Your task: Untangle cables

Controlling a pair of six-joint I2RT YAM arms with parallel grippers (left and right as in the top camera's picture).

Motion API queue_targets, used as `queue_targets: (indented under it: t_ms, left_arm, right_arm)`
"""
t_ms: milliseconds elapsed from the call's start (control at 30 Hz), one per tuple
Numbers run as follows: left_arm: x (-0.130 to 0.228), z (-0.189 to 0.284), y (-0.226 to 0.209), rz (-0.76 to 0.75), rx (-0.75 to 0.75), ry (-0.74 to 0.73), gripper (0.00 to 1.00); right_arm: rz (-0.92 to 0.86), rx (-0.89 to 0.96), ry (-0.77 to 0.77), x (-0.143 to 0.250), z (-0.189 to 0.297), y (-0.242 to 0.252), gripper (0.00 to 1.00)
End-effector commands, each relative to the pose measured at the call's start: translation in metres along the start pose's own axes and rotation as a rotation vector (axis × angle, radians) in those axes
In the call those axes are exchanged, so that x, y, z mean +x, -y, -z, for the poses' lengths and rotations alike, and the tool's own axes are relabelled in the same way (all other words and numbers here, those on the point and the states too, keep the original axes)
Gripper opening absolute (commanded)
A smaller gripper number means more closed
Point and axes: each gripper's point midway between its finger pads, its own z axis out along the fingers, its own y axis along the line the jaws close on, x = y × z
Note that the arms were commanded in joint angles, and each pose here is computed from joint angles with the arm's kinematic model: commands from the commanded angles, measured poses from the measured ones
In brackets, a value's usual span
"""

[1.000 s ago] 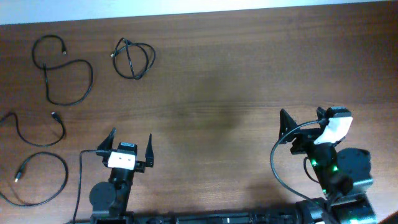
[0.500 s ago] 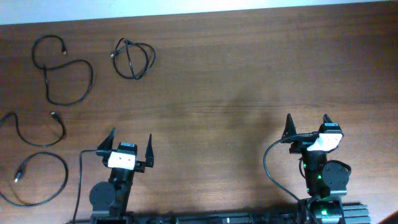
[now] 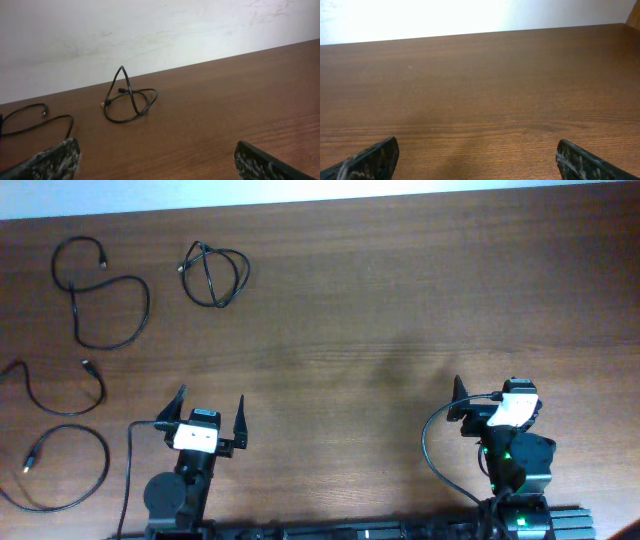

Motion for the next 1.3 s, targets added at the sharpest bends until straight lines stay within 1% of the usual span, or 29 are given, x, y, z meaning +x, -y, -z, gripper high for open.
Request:
queue_targets:
  t_ms: [0, 233, 367, 433, 1267]
  left_arm:
    - [0.001, 0.0, 0.003, -0.012, 0.016, 0.0, 0.99]
    - [0.001, 0.0, 0.003, -0.012, 0.016, 0.0, 0.99]
    - [0.001, 0.0, 0.003, -0.012, 0.016, 0.0, 0.99]
    - [0.001, 0.0, 0.003, -0.012, 0.016, 0.0, 0.99]
    - [0.001, 0.0, 0.003, -0.012, 0.016, 0.0, 0.99]
  right_arm:
    - [0.006, 0.006, -0.005, 0.003, 0.0, 0.002, 0.99]
    - [0.076, 0.01, 0.022, -0.003, 0.002, 0.002, 0.99]
    - [0.129, 0.01, 0.137, -0.028, 0.011, 0.0, 0.99]
    - [0.135, 0.012, 0.165, -0.034, 0.013, 0.0, 0.99]
    - [0.134, 0.007, 0.165, -0.034, 0.013, -0.001, 0.99]
